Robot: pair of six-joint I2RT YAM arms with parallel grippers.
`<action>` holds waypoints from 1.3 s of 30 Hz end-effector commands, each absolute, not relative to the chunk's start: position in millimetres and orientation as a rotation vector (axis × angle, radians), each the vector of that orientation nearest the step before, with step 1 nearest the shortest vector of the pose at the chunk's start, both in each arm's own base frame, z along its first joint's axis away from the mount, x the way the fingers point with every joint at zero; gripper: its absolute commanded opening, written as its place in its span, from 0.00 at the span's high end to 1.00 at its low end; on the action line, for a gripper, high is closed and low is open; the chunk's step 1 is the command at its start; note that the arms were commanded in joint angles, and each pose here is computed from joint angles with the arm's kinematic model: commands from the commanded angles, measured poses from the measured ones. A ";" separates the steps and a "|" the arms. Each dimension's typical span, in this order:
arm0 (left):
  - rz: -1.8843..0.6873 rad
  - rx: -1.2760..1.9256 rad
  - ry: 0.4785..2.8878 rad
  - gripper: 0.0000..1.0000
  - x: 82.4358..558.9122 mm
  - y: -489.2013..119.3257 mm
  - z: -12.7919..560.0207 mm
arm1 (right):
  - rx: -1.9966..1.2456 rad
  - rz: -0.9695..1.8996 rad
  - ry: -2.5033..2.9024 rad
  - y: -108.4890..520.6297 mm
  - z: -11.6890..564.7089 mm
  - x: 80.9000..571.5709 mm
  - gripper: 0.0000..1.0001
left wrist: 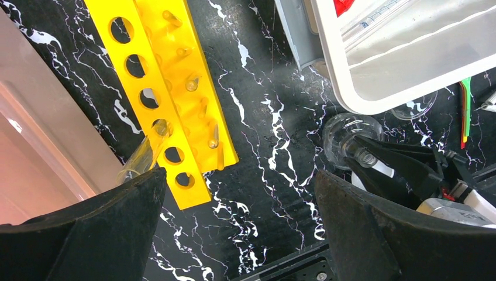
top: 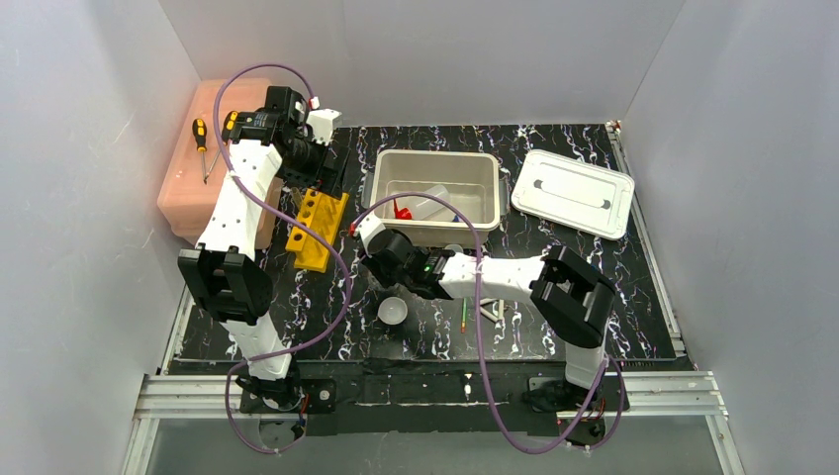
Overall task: Organize the chemistry lab equipment
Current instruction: Pick up the collection bottle at the center of the board, then place the collection bottle in the storage box.
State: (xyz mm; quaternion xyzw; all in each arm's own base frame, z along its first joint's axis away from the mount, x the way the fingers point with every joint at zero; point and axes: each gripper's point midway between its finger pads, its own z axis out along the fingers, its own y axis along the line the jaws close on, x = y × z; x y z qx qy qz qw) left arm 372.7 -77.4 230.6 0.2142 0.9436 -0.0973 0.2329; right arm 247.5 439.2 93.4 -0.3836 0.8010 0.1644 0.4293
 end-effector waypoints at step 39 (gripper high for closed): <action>-0.217 0.595 2.542 0.02 358.4 -68.4 252.2 | -0.372 0.130 1.915 284.2 286.6 422.7 0.99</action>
